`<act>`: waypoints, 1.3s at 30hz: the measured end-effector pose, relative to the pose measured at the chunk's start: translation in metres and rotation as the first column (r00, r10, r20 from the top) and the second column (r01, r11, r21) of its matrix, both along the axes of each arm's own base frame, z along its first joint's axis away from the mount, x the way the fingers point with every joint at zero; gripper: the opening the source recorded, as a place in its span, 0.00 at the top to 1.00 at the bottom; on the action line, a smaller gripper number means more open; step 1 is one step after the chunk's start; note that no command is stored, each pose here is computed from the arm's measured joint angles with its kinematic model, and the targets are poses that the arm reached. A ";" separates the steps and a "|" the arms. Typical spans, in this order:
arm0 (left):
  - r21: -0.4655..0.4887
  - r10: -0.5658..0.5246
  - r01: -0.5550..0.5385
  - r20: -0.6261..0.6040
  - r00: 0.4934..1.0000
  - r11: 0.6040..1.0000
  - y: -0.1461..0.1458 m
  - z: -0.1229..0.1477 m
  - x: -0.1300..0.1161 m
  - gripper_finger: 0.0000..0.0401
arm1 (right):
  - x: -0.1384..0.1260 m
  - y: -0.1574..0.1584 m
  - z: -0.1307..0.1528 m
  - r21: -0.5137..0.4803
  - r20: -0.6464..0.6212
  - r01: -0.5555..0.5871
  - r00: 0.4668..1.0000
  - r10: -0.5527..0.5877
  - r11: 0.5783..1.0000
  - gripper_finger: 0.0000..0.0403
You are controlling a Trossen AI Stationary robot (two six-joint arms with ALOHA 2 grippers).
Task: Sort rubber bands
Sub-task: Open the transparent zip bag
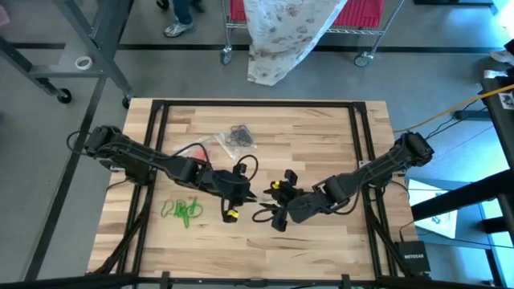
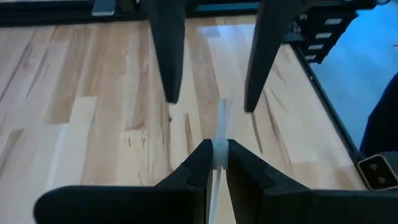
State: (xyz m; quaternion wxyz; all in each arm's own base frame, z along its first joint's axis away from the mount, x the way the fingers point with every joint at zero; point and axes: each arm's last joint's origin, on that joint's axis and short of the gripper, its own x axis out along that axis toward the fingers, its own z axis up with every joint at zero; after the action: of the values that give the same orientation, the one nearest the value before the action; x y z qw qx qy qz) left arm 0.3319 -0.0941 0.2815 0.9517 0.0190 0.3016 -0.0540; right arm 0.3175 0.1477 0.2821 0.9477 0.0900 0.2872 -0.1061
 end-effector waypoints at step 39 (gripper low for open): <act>0.002 0.014 -0.014 -0.069 0.998 1.000 0.001 -0.005 -0.004 0.92 | 0.013 0.000 -0.010 -0.121 0.011 -0.029 0.999 0.031 0.992 1.00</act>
State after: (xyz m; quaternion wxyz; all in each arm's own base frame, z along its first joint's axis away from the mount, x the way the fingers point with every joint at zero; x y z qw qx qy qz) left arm 0.3279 -0.0929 0.2761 0.9411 0.0160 0.3343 -0.0477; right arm 0.3302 0.1479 0.2723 0.9547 0.0291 0.2755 -0.1085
